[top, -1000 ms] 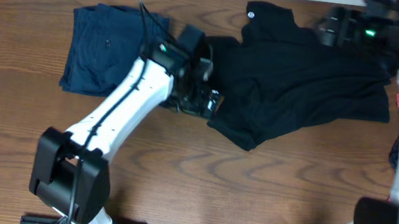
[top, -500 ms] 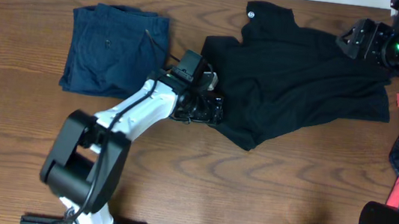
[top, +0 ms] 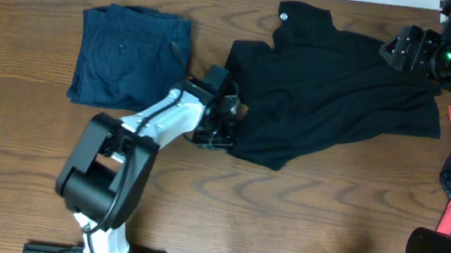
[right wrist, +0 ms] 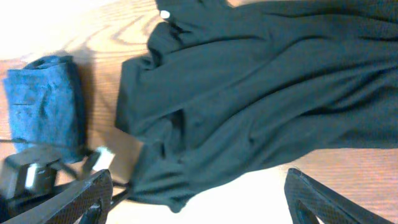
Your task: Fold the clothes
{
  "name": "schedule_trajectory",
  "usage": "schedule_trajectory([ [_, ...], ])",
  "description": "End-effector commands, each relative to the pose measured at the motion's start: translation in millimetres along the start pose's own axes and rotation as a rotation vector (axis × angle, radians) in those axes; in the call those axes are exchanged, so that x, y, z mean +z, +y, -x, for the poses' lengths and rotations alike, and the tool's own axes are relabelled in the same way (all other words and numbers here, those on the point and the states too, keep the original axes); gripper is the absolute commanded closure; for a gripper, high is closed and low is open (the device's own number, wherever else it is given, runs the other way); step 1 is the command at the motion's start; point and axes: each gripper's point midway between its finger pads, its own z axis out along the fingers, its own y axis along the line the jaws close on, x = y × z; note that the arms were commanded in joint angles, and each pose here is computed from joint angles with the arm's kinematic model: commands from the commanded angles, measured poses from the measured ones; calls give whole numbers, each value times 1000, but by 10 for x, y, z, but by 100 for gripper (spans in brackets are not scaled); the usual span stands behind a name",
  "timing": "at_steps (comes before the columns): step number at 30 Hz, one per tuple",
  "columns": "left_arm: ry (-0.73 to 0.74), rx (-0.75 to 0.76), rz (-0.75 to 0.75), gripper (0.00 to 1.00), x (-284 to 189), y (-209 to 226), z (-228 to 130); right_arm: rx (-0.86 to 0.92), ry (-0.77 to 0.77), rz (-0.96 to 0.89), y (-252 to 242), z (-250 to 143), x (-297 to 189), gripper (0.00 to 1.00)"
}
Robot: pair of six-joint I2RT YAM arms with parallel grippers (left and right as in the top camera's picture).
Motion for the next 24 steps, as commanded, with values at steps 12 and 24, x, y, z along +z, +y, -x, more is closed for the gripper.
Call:
schedule_trajectory([
  [12,-275,-270,322,94,-1672,984,-266,174,231,-184,-805,-759,1033,11],
  [24,-280,-264,321,94,-1684,983,-260,371,514,-246,-1347,-2046,1416,27],
])
